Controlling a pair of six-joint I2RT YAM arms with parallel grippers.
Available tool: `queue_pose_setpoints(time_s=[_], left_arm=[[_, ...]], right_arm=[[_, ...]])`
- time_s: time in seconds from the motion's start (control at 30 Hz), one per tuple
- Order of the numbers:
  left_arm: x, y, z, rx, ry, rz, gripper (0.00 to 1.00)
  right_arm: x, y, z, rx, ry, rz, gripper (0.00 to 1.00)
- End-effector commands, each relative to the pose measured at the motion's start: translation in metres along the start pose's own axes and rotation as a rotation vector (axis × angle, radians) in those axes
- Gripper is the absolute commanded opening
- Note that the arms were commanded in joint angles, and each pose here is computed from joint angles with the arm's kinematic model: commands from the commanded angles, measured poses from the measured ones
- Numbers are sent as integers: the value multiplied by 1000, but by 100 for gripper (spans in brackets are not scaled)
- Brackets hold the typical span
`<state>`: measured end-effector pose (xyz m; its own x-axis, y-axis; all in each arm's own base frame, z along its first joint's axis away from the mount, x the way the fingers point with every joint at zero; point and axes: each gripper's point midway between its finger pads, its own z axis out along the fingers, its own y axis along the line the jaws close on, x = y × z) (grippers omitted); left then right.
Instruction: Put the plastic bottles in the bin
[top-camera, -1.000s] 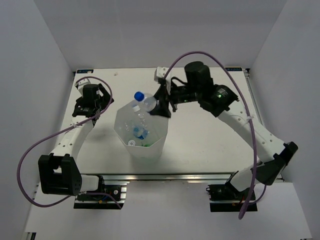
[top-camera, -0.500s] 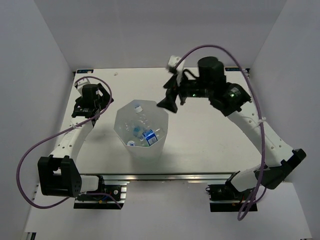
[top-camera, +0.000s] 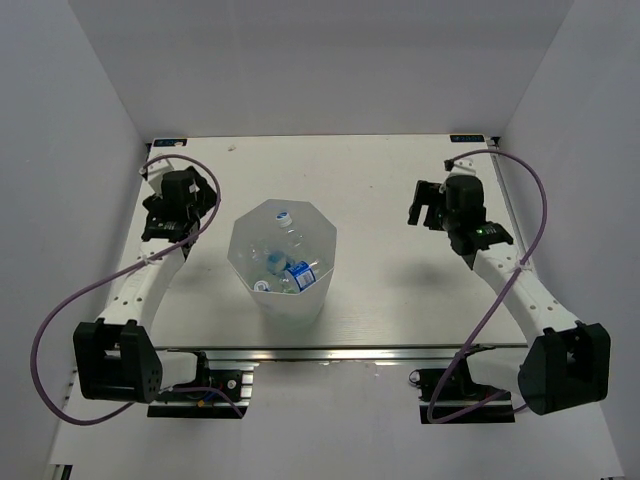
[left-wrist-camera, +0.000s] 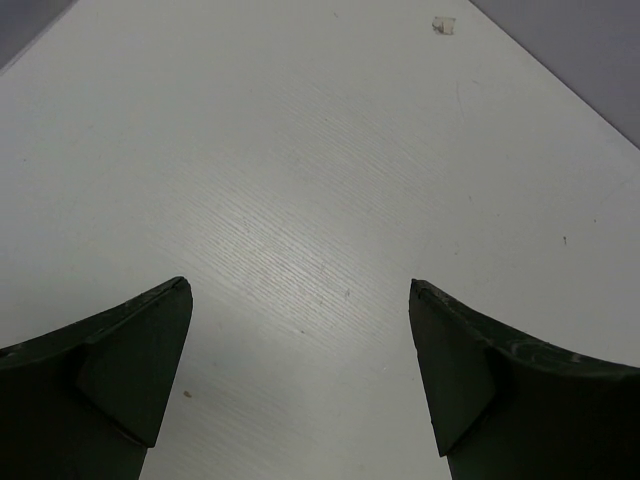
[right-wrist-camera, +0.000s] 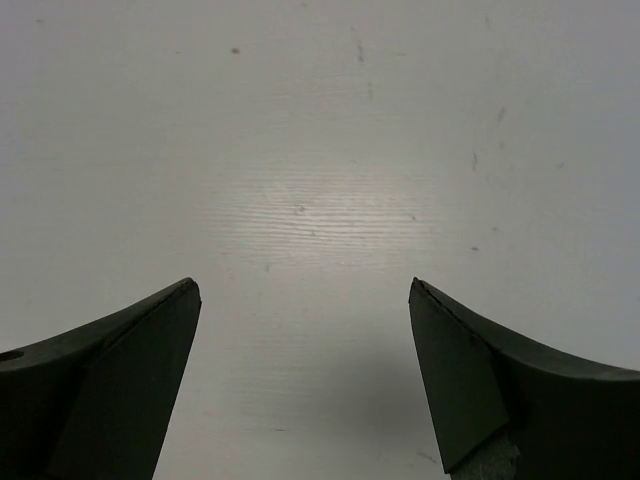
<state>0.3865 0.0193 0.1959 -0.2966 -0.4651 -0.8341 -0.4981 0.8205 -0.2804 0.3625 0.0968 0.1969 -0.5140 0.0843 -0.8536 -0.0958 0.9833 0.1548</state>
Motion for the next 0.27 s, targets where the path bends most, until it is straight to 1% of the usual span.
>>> queue_pose_setpoints(time_s=[0.0, 0.1, 0.23], left_arm=[[-25, -2, -10, 23, -103, -23, 98], [-27, -2, -12, 45, -133, -35, 98], [-32, -2, -18, 62, -165, -49, 98]], right_arm=[[-30, -25, -7, 159, -163, 114, 89], [-18, -31, -5, 195, -128, 119, 90], [-21, -33, -5, 207, -136, 124, 89]])
